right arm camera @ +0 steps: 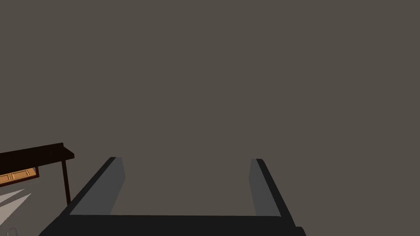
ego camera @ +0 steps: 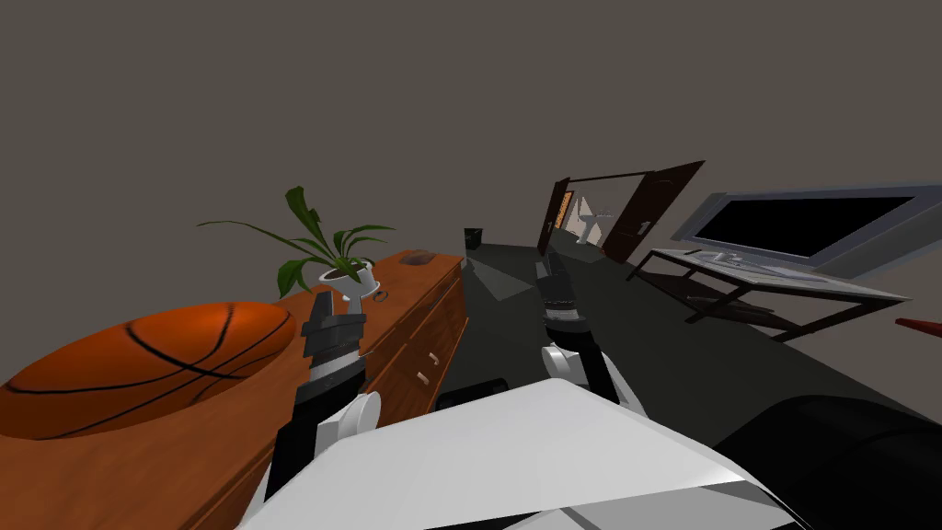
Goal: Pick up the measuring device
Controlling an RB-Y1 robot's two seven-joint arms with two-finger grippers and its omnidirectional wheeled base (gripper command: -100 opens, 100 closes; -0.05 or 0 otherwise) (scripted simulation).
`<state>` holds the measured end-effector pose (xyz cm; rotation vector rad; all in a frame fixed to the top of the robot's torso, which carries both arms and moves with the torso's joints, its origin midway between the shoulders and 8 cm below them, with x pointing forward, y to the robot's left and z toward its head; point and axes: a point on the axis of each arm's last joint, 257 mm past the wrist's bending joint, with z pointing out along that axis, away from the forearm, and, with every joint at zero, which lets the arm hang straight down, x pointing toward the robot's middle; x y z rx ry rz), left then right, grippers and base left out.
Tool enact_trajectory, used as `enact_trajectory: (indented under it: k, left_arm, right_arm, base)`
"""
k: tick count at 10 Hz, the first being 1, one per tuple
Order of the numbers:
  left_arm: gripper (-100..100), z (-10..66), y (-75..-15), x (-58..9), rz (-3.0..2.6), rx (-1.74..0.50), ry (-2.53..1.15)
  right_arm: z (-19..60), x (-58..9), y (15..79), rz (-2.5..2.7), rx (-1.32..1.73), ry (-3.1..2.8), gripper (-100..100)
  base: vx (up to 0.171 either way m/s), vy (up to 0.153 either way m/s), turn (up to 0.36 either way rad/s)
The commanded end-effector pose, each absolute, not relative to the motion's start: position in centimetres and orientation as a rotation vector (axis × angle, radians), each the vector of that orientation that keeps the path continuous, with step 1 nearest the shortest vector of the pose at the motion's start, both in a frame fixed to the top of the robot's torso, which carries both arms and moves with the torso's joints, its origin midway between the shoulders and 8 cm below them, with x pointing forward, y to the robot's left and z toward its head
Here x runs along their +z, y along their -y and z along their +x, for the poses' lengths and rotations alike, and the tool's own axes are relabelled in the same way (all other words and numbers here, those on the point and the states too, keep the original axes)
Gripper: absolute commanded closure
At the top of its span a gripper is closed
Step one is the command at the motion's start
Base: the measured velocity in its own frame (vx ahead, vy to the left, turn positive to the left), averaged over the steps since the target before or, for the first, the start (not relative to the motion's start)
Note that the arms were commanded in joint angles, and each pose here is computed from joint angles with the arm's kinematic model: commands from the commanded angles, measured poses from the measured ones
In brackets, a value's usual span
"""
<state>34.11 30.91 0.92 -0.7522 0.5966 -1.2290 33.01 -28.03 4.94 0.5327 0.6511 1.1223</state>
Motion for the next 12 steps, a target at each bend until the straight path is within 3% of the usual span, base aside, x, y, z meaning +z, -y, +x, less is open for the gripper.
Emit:
enact_trajectory:
  k: [1, 12]
  left_arm:
    - [-100, 34.3, -31.0, 0.7, -0.741, -1.227, -0.637]
    - [-100, 35.5, -37.3, -1.2, -0.861, -1.165, -0.858]
  right_arm:
    - [33.0, 4.9, 28.0, 0.533, 1.122, -0.651, 0]
    - [33.0, 4.9, 28.0, 0.533, 1.122, -0.651, 0]
  base:
    - [-0.027, -0.036, -0.027]
    - [-0.031, -0.013, -0.041]
